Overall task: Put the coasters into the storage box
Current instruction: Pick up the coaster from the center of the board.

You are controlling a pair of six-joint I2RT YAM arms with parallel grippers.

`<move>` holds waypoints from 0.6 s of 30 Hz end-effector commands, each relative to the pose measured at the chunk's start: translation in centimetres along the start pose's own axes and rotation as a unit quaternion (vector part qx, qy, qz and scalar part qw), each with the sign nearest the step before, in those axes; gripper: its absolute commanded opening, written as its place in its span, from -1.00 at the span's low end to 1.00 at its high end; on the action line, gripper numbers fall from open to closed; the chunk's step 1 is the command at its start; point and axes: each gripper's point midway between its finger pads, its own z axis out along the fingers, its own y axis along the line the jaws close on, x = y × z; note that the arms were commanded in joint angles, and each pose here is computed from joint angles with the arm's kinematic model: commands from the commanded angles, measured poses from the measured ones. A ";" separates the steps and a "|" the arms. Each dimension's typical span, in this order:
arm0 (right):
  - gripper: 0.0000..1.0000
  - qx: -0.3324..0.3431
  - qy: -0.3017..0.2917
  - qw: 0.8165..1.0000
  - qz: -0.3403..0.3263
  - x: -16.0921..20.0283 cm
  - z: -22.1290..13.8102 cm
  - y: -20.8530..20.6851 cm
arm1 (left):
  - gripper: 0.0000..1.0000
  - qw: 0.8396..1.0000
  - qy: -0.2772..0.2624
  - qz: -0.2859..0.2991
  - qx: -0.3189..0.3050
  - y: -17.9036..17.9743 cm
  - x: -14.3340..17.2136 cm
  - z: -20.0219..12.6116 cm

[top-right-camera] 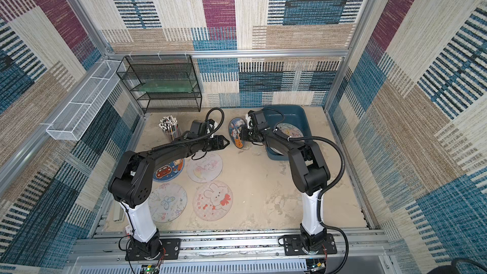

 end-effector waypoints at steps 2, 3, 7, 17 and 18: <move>-0.73 -0.007 -0.036 0.999 -0.010 -2.1 -3.0 0.5 | 0.37 0.999 -0.004 0.024 -0.022 0.5 0.1 -0.8; -0.73 -0.010 -0.044 0.999 -0.008 -2.6 -3.8 0.5 | 0.37 0.999 -0.004 0.025 -0.024 0.6 0.1 -0.9; -0.73 -0.003 -0.082 0.997 -0.001 -4.3 -7.3 -0.1 | 0.37 0.999 -0.003 0.028 -0.031 0.8 0.3 -1.3; -0.71 0.080 -0.164 0.982 0.042 -6.7 -16.7 -7.1 | 0.37 0.999 -0.011 0.040 -0.023 0.4 1.0 -2.8; -0.70 0.088 -0.165 0.981 0.045 -6.5 -17.2 -7.8 | 0.37 0.999 -0.013 0.041 -0.022 0.4 1.1 -2.9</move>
